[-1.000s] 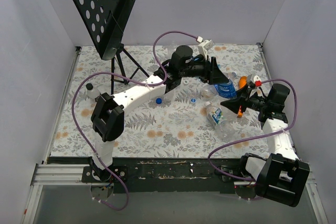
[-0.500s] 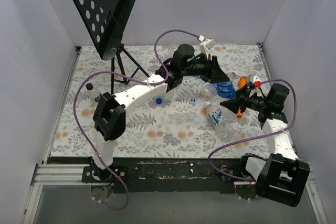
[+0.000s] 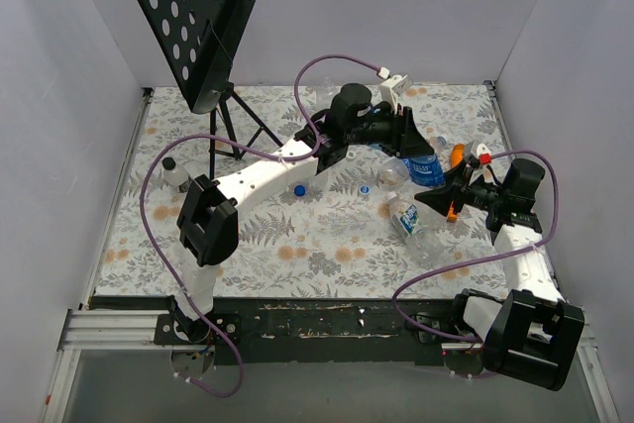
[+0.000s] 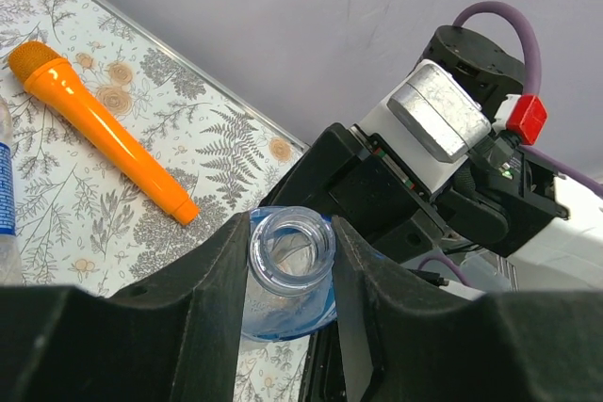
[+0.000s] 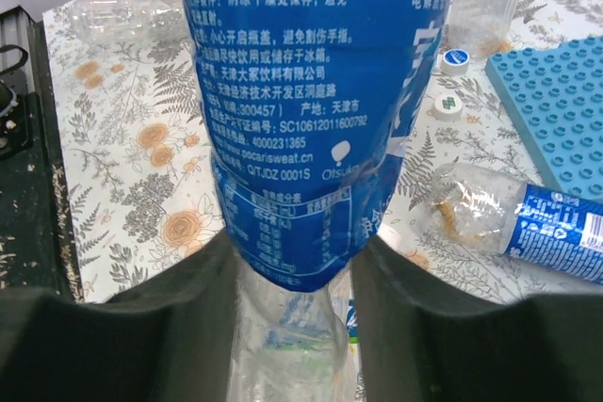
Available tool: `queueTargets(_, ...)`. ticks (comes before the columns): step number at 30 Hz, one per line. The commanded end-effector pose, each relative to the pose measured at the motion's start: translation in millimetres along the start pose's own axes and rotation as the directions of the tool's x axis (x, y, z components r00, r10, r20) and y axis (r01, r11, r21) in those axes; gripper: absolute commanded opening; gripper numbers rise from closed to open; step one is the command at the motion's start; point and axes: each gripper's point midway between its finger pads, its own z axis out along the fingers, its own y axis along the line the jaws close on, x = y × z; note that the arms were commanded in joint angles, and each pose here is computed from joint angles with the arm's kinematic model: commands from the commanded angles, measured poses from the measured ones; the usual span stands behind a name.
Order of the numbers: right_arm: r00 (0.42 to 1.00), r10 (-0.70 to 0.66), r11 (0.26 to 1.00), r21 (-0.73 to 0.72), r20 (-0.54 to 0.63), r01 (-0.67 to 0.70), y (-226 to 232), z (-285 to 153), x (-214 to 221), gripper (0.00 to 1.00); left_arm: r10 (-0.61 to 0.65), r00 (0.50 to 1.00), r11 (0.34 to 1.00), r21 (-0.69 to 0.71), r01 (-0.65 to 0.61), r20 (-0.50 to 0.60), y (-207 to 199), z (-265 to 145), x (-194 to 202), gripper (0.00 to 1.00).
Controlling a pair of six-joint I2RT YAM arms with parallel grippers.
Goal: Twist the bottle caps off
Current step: Place the plastic bottle at the center of the board.
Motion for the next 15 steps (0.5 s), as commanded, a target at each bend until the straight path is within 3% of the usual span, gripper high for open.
queueTargets(1, 1.000, -0.021, 1.000, -0.002, 0.000, 0.021, 1, 1, -3, 0.58, 0.098, 0.995, 0.994, -0.061, -0.095, 0.034, -9, -14, -17, 0.00)
queueTargets(3, 1.000, -0.022, 1.000, 0.007, -0.001, 0.022, 1, 1, -2, 0.71, 0.131, 0.990, 0.987, -0.097, -0.126, 0.043, -8, -21, -20, 0.00)
queueTargets(7, 1.000, -0.019, 1.000, 0.001, 0.000, 0.019, 2, 1, -3, 0.81, 0.171, 0.983, 0.977, -0.137, -0.161, 0.061, -9, -35, -28, 0.00)
queueTargets(15, 0.999, -0.045, 0.999, -0.004, 0.005, 0.045, 4, 0, -6, 0.88, 0.246, 0.965, 0.940, -0.265, -0.216, 0.087, -1, -65, -47, 0.00)
